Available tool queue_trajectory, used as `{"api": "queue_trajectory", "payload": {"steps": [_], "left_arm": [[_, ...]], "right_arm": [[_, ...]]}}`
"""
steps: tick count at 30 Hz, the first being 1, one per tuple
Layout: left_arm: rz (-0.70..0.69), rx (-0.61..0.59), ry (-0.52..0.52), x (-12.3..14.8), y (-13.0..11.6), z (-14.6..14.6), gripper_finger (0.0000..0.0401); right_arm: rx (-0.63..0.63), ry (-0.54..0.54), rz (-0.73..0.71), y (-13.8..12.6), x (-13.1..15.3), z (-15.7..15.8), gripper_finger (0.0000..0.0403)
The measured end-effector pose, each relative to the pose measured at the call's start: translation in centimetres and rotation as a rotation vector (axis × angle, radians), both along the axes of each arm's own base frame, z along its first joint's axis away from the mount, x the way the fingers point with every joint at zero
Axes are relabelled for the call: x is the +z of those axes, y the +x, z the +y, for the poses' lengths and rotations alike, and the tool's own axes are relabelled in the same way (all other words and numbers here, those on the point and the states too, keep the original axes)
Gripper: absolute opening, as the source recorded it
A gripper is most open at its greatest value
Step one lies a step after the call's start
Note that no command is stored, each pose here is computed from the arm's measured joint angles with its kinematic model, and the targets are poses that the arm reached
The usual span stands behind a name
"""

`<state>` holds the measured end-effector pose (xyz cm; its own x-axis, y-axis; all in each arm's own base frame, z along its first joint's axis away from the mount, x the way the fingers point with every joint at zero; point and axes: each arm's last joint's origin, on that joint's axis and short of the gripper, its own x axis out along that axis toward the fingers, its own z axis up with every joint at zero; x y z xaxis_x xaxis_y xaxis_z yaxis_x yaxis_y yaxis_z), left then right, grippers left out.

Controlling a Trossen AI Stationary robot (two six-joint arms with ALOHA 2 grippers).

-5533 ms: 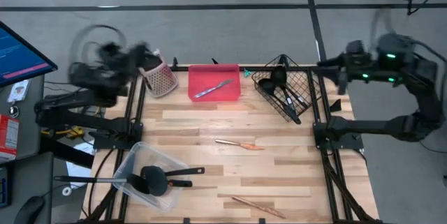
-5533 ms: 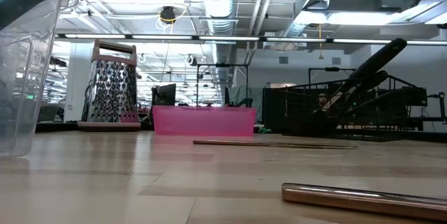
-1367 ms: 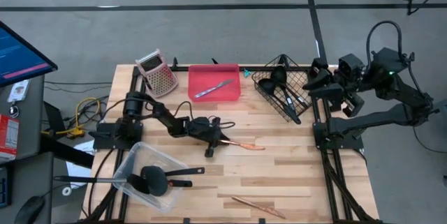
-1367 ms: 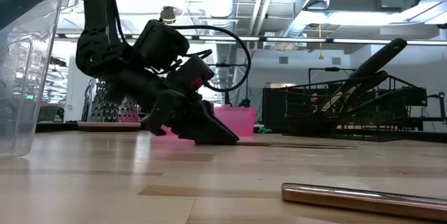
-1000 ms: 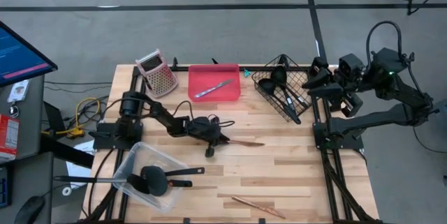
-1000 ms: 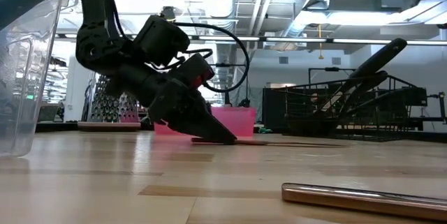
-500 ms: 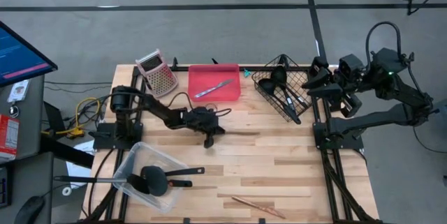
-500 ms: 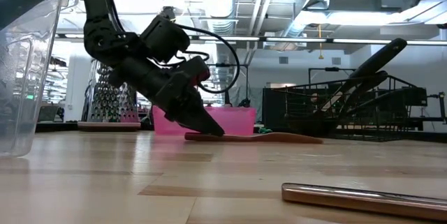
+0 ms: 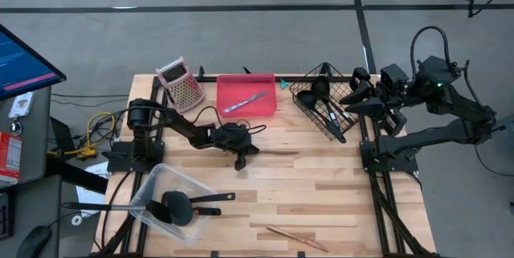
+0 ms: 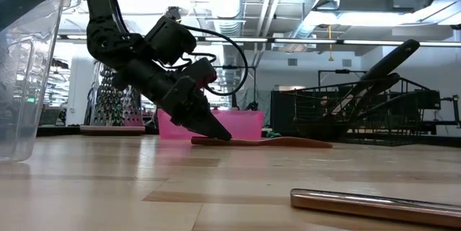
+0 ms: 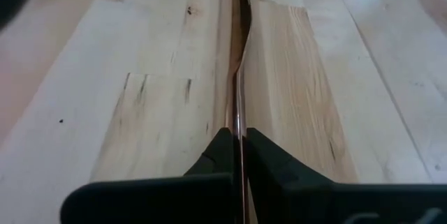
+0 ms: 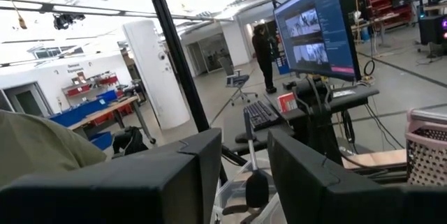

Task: Pick & Place Kitchen Items
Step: Put the gold table knife into the pink bin

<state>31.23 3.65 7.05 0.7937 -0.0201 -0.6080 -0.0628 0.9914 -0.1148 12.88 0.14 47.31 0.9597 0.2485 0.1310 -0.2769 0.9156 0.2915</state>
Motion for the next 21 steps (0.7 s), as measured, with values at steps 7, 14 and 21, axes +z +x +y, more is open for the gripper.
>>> {"api": "queue_trajectory", "payload": {"steps": [7,14,21], "left_arm": [[0.006,0.028,-0.028,0.0,-0.1,0.5,0.0000],[0.007,0.035,-0.031,0.0,-0.1,0.6,0.0001],[0.006,0.036,-0.033,0.0,-0.1,0.6,0.0001]], "right_arm": [[-0.034,0.009,0.081,0.1,-0.8,-0.1,0.0118],[-0.089,0.034,0.181,1.4,-1.8,-0.3,0.0118],[-0.107,0.059,0.276,2.5,-2.7,-0.5,0.0118]]}}
